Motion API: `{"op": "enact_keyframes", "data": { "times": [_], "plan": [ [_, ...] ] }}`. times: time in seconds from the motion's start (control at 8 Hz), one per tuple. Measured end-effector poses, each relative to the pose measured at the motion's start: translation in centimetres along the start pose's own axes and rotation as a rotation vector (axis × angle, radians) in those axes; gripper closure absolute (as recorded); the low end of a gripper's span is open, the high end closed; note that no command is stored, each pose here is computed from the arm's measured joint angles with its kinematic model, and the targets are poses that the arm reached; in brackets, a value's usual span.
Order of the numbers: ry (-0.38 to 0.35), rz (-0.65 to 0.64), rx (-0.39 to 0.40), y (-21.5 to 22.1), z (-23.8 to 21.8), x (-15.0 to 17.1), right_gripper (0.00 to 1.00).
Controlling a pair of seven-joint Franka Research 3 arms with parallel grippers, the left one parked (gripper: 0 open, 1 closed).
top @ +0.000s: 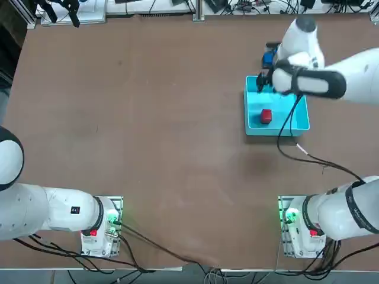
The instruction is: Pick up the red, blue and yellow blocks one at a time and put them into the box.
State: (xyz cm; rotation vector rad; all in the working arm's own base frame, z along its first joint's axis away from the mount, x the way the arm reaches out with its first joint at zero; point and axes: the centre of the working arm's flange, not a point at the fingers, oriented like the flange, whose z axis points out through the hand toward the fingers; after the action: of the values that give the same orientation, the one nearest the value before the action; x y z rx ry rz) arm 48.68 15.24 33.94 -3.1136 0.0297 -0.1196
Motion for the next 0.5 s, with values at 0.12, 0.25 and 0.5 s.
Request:
{"op": "enact_keyframes", "data": {
  "times": [0.12,0.25,0.5],
  "plan": [
    [0.015,-0.001,-0.001,1.8,-1.1,3.5,0.00],
    [0.012,0.001,-0.008,3.0,-1.5,7.3,0.00],
    [0.005,0.014,-0.019,3.8,-0.2,14.4,0.00]
  ]
}}
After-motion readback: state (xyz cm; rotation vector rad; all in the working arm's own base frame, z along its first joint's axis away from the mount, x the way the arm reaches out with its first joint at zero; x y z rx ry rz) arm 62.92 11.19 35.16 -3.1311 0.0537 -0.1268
